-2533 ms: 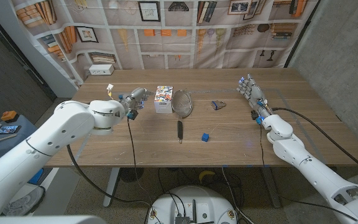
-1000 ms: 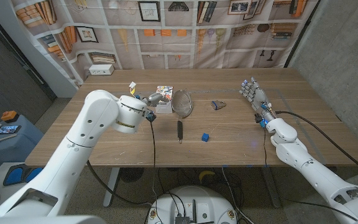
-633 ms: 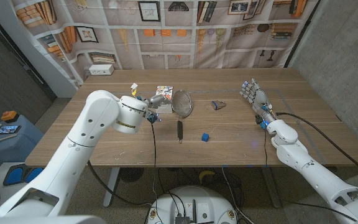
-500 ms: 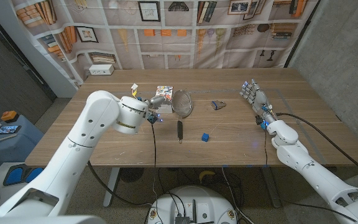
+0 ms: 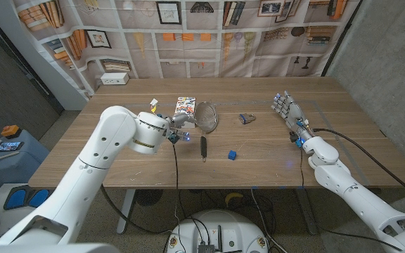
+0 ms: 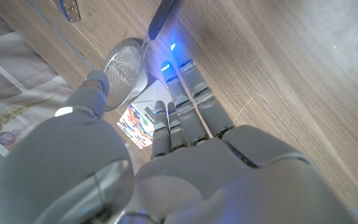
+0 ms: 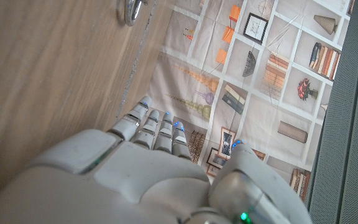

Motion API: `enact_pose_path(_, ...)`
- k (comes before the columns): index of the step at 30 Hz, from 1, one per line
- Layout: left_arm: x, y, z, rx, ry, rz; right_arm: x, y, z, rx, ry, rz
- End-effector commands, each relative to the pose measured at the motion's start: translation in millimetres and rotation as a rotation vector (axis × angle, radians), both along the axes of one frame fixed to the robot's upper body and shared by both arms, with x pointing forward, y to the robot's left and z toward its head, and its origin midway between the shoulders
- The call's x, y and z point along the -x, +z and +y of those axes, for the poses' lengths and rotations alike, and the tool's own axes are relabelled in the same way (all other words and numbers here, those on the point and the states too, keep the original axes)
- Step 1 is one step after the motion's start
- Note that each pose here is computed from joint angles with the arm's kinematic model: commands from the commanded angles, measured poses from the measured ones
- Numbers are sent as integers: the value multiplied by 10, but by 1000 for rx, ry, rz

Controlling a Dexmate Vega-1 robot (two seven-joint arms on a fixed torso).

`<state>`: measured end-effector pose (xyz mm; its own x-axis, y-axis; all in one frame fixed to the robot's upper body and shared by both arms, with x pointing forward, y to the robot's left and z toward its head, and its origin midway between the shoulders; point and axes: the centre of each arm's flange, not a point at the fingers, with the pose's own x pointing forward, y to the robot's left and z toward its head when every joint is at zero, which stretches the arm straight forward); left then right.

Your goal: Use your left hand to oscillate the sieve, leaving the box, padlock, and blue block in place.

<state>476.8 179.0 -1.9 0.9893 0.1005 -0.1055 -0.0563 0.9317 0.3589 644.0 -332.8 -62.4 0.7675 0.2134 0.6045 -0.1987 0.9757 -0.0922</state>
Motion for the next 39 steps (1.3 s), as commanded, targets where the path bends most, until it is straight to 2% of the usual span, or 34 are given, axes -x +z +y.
enact_pose_path(1, -64, -48, -8, 17, -5, 31, -4, -30, 3, 0, 3, 13)
enact_pose_path(7, -96, -77, -31, 26, 13, 29, -4, -31, -12, -1, -3, 15)
enact_pose_path(18, -174, -192, -107, 99, 11, 74, -20, -23, -14, -2, -4, 16)
enact_pose_path(22, -175, -251, -115, 146, 27, 82, -23, -20, -14, -2, -5, 16)
enact_pose_path(31, -151, -288, -135, 211, 68, 69, -45, -25, -1, -3, -1, 20)
enact_pose_path(39, -166, -355, -159, 294, 89, 92, -61, -27, 3, -5, 0, 23)
